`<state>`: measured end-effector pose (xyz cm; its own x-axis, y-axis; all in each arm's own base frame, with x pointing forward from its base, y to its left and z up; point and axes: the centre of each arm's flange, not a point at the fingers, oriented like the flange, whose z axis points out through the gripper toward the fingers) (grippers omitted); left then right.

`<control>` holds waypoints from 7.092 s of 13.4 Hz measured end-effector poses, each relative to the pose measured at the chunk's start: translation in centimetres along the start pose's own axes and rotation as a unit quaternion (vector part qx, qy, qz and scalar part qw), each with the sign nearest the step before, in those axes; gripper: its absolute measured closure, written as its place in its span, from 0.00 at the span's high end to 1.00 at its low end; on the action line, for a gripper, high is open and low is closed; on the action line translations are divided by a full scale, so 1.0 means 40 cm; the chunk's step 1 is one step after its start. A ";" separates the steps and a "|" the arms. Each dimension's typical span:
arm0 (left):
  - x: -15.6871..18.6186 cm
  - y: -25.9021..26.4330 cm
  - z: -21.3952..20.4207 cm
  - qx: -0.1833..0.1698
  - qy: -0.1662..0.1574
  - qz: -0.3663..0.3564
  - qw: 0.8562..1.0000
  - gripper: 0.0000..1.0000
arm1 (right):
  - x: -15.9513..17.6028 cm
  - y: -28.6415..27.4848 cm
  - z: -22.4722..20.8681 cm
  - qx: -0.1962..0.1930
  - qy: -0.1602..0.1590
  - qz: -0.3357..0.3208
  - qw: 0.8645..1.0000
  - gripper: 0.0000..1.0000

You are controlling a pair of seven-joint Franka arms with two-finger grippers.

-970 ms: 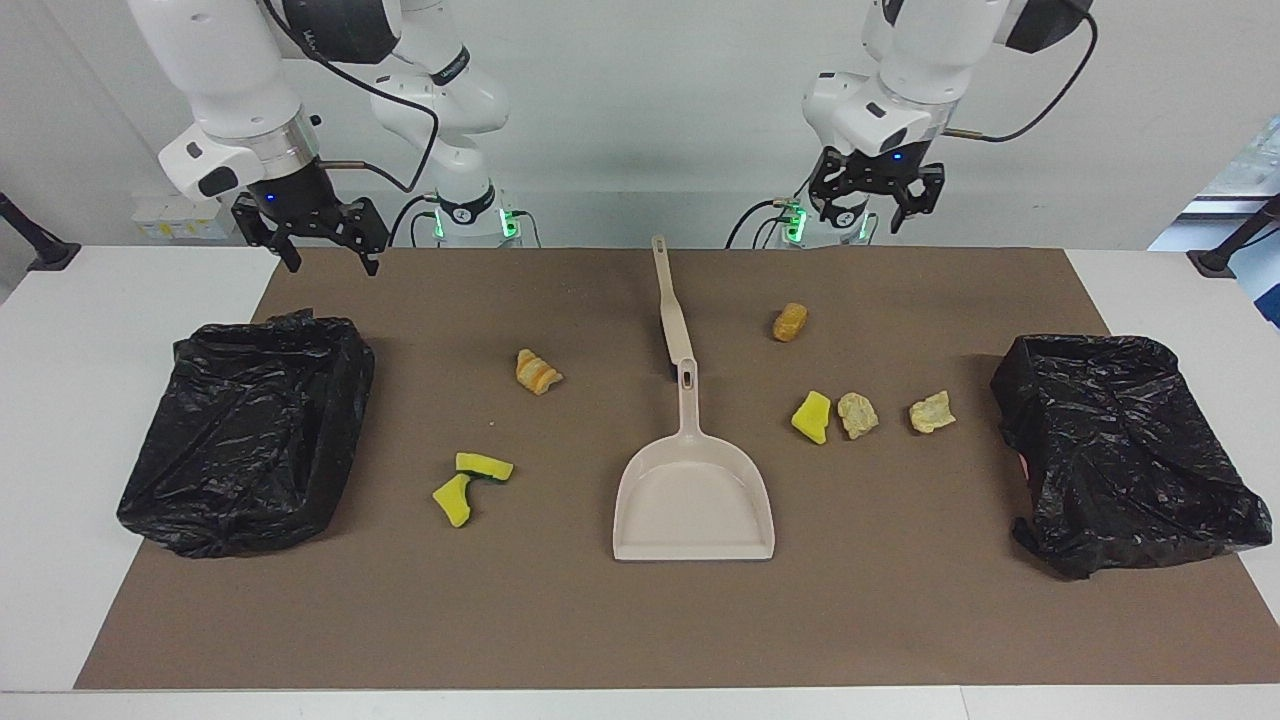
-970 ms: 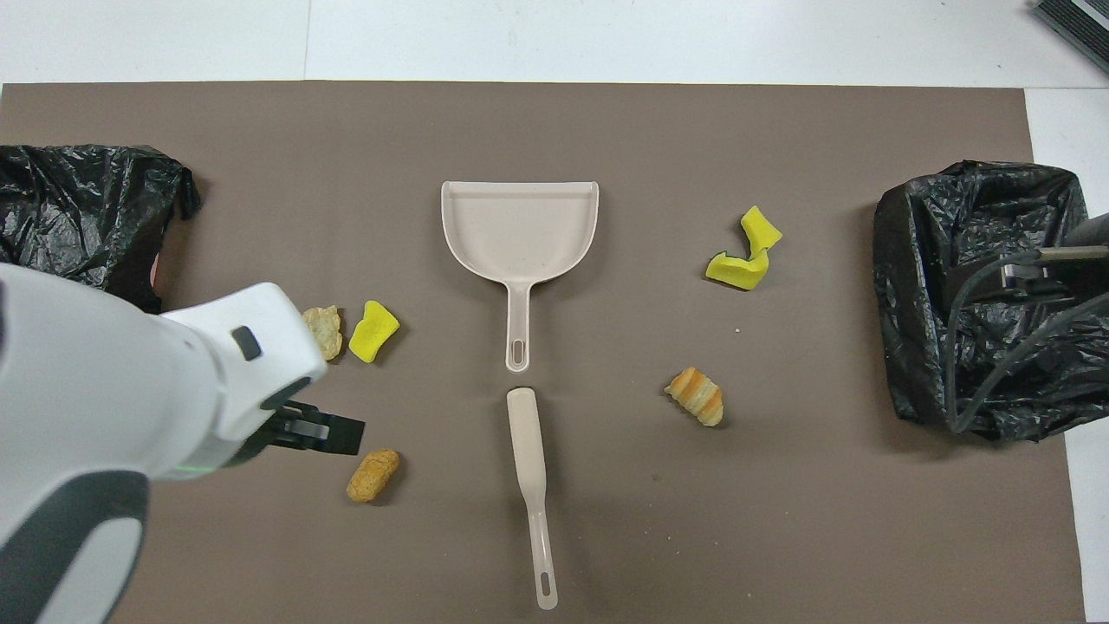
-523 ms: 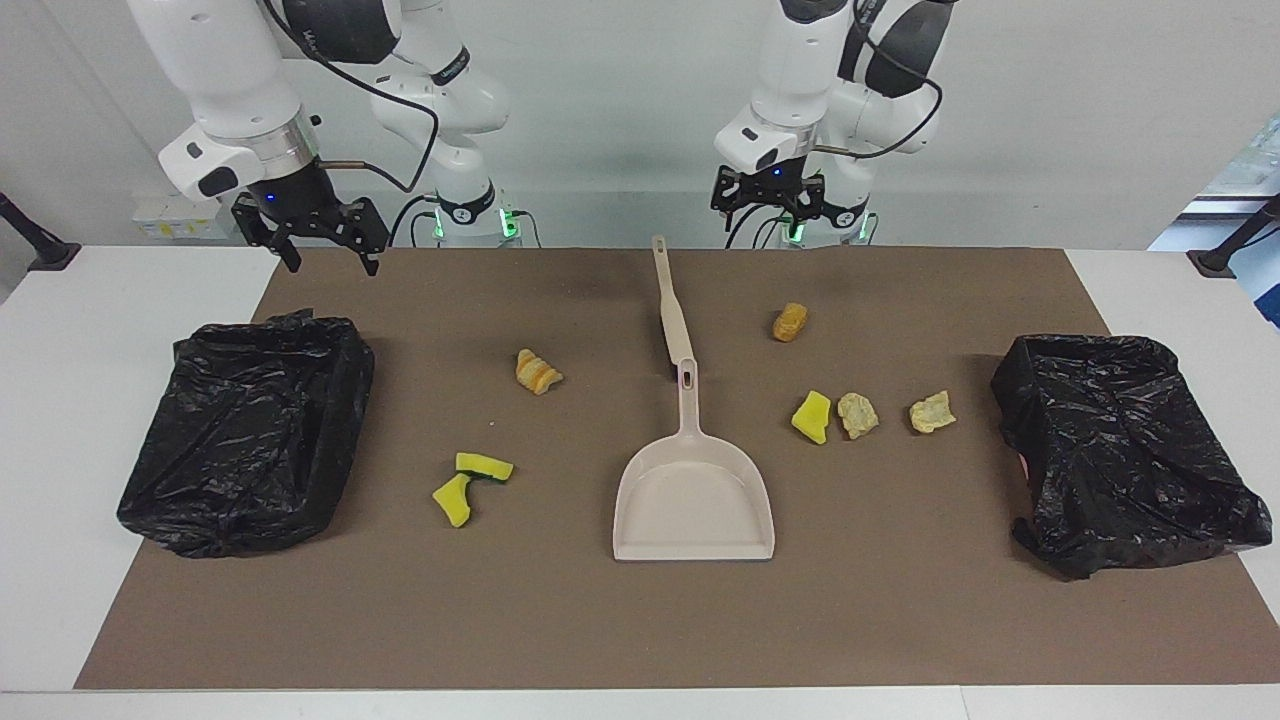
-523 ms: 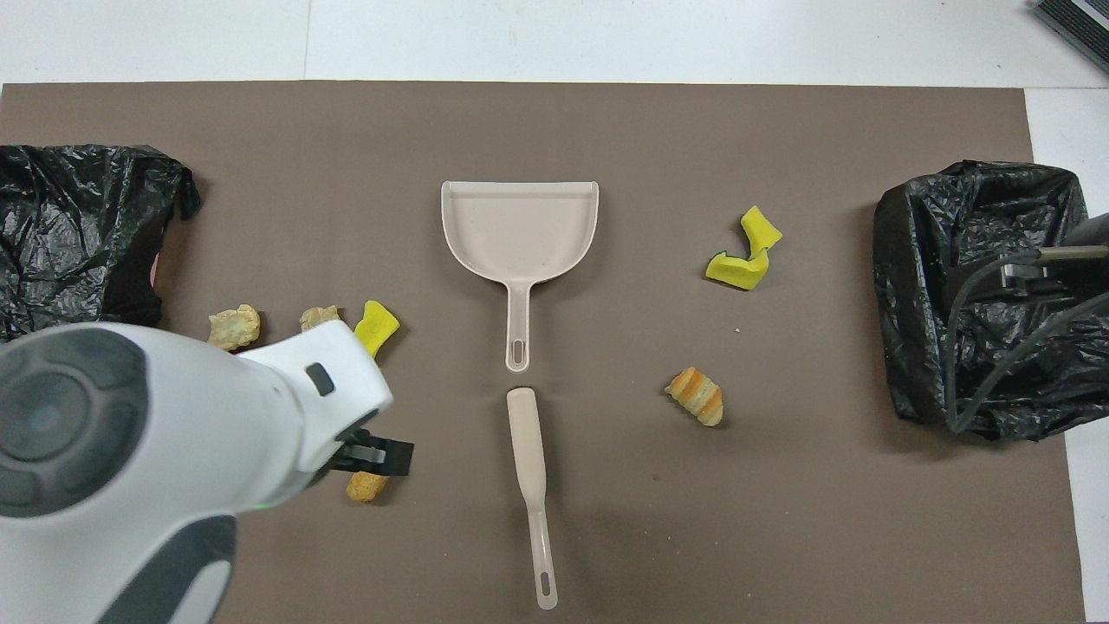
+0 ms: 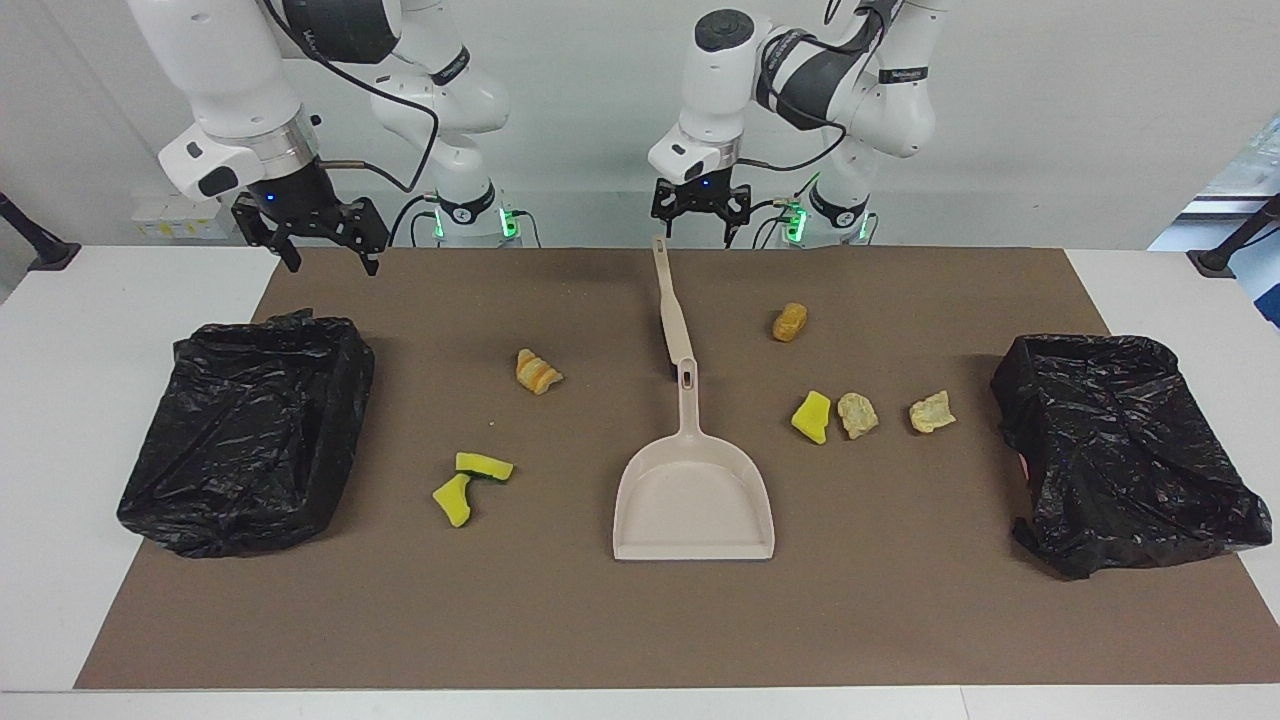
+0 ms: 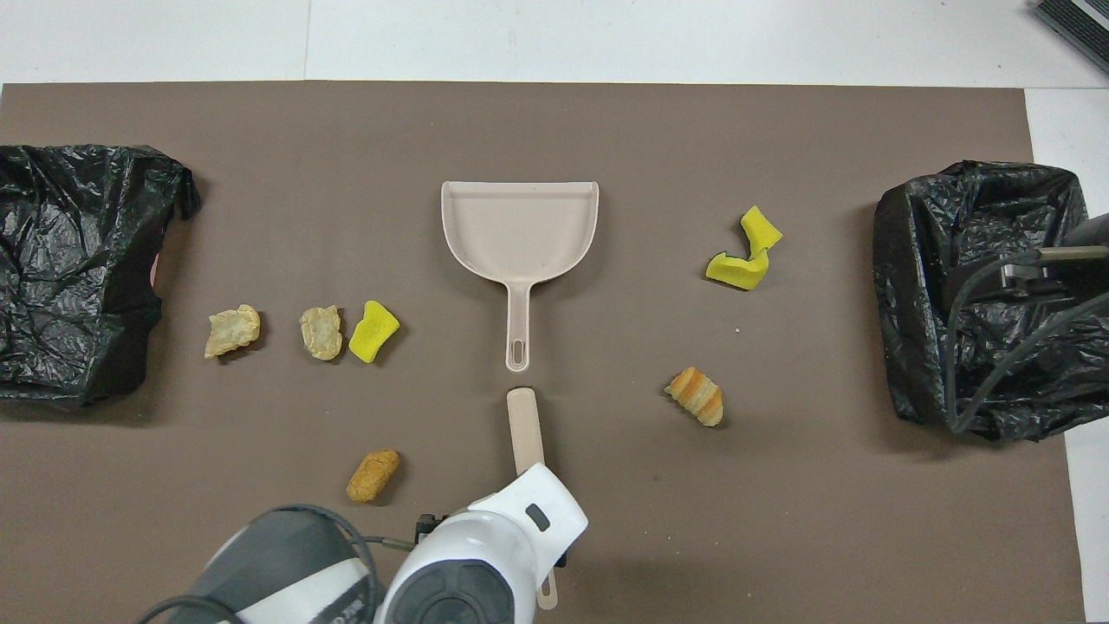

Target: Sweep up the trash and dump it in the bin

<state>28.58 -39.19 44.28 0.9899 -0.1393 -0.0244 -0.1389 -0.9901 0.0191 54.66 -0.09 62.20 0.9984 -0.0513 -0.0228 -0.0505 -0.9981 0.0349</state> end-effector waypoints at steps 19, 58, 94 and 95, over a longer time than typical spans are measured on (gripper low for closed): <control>-0.066 0.049 0.244 0.008 -0.011 -0.011 1.000 0.83 | 0.000 0.000 0.000 0.000 0.000 0.000 1.000 1.00; 0.224 -0.642 0.012 0.147 -0.065 -0.147 0.976 0.27 | -0.002 -0.002 0.006 0.000 -0.003 -0.019 1.000 1.00; 0.123 -0.571 0.045 0.150 -0.120 -0.165 0.967 0.27 | -0.036 -1.089 0.638 0.030 0.075 -0.088 0.993 0.33; 0.101 -0.541 0.049 0.150 -0.118 -0.193 0.962 0.27 | -0.036 -1.089 0.638 0.029 0.075 -0.089 0.993 0.33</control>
<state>35.55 -18.35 41.80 0.9402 0.2762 -0.1993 0.2023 -0.9237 -0.3255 54.79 42.61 35.21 0.9838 0.1274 0.1264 0.1302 -0.9914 -0.0138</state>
